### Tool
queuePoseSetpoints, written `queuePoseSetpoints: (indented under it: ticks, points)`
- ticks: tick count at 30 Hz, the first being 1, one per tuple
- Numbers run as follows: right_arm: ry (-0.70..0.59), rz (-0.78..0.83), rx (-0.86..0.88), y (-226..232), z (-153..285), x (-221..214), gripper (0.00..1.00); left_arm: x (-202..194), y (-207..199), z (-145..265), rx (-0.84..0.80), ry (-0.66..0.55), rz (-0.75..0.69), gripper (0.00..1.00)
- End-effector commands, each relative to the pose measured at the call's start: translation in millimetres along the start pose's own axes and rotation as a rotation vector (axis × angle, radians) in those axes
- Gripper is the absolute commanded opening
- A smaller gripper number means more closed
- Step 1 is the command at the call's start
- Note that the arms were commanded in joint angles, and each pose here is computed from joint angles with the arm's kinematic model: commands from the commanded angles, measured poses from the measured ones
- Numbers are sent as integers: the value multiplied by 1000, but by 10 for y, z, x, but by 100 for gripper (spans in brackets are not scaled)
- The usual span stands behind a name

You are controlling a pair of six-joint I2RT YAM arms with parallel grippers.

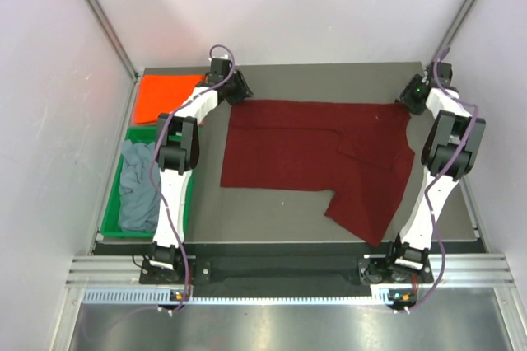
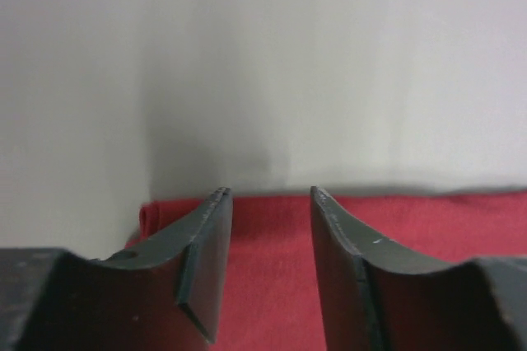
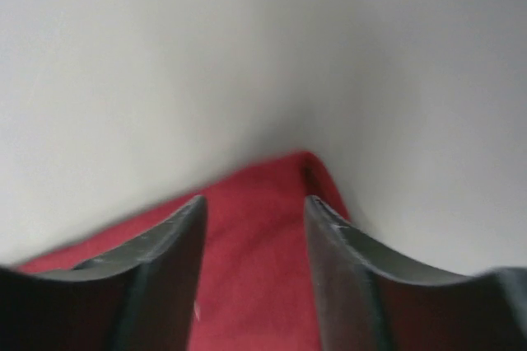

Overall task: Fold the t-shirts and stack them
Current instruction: Fold the tshirt

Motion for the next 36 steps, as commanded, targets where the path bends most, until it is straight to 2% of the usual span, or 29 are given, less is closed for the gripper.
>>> queuePoseSetpoints:
  ticks: [1,4,5,6,7,8,9,10,11,12,13,14,16,17,19,20,24,29,36]
  points:
    - [-118,-12,-56,133,840,528,54,574,-648,683,-98,-124,-94,50]
    - [-97,-41,-137,169,1256,394,66,631,-796,1043,-95,-134,-109,51]
    - [-42,-38,-167,198,1441,179,68,630,-930,1246,-115,-140,-118,51]
    - [-12,-36,-169,232,1525,56,68,520,-863,1280,-96,-110,-117,51]
    - [20,-49,-162,285,1610,-90,68,524,-960,1485,-109,-124,-139,51]
    - [64,-40,-144,372,1764,-383,68,433,-985,1557,-103,-111,-152,51]
    - [87,-61,-100,464,1834,-552,68,232,-829,1565,-60,-57,-147,51]
    - [121,-60,-19,602,1904,-739,68,177,-923,1772,-89,-50,-149,51]
    - [155,-37,11,685,2040,-1048,67,8,-949,1832,-110,-9,-151,51]
    - [183,-39,5,710,2103,-1213,67,-265,-812,1816,-102,57,-153,50]
    - [191,-32,-50,658,2162,-1330,68,-413,-939,1993,-127,60,-181,50]
    - [266,-13,-99,638,2297,-1636,68,-675,-772,1972,-92,109,-194,50]
    - [306,-6,-236,535,2399,-1894,66,-915,-817,2124,-101,127,-230,50]
    - [347,30,-274,535,2454,-2112,65,-1140,-664,2117,-81,184,-218,50]
    - [423,29,-355,451,2565,-2392,63,-1342,-671,2218,-108,215,-206,50]
    - [459,41,-375,419,2607,-2566,60,-1502,-504,2209,-82,250,-193,50]
    - [522,-63,-448,269,2803,-2893,59,-1669,-260,2375,-30,281,-194,50]
    - [537,-159,-501,77,2981,-3232,58,-1905,-271,2565,-108,329,-171,50]
    - [496,-193,-511,29,2970,-3303,54,-2001,-246,2603,-145,328,-124,50]
Point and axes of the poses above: each gripper's point midway between its finger pads, its own z axis back along the fingers, its own y axis along the line the jaws close on, x = y × z, the point moved 2 cm from there along z, back along the fingers, and after that the axes turned 11 degrees about z, right-handed, at the moved point
